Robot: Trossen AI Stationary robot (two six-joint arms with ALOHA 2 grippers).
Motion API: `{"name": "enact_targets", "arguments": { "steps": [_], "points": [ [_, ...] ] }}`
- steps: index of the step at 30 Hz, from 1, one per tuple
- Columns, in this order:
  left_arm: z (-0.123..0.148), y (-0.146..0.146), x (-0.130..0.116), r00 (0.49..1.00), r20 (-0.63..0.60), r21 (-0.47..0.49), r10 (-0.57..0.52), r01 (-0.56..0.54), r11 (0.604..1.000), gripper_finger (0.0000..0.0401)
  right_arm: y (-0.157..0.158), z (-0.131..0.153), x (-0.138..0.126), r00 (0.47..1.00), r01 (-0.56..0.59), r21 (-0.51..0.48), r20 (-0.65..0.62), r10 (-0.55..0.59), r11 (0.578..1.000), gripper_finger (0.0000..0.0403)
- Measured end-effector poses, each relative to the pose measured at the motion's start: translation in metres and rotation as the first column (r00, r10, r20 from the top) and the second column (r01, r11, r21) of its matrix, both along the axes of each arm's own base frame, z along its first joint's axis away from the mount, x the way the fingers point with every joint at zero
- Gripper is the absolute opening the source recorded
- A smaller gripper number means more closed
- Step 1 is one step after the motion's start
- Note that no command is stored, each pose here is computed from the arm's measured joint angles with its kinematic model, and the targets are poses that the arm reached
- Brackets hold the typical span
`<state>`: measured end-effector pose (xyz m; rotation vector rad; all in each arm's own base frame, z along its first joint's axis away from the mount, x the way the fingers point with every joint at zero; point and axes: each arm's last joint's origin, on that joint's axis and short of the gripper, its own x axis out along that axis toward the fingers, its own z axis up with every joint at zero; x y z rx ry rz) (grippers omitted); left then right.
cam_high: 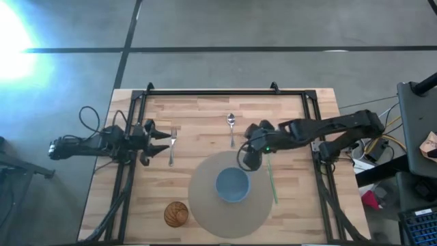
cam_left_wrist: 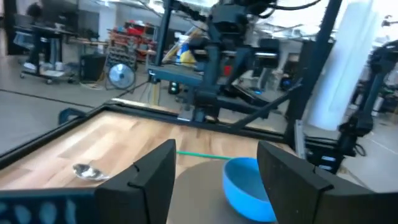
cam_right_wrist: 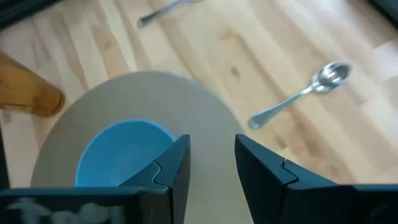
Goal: Pick & Place Utensil
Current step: Put the gray cup to the top left of the table mat
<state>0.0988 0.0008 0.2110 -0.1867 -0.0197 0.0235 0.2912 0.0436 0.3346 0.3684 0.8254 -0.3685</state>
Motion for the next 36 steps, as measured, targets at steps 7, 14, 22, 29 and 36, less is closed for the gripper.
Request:
{"name": "enact_targets", "arguments": {
  "steps": [7,14,22,29,36],
  "points": [
    [0.031,-0.001,0.001,0.988,-0.15,-0.007,-0.042,0.041,0.999,0.0218,-0.003,0.004,-0.014,1.0,-0.02,-0.059,0.012,0.02,0.998,0.0137],
    [0.061,-0.005,0.013,0.927,-0.342,-0.056,-0.154,0.144,0.988,0.0218,-0.004,-0.01,-0.02,1.0,-0.016,-0.06,-0.027,0.014,0.998,0.0129],
    [0.093,-0.013,0.036,0.826,-0.509,-0.101,-0.24,0.22,0.97,0.0218,-0.007,-0.02,-0.021,0.997,0.055,-0.099,-0.039,-0.059,0.994,0.0115],
    [0.107,-0.032,0.061,0.719,-0.621,-0.148,-0.313,0.285,0.947,0.0218,-0.007,-0.023,-0.023,0.997,0.058,-0.108,-0.047,-0.063,0.992,0.0106],
    [0.12,-0.059,0.079,0.605,-0.701,-0.202,-0.378,0.34,0.919,0.0218,-0.007,-0.023,-0.023,0.997,0.049,-0.116,-0.051,-0.055,0.992,0.0096]
  ]
}}
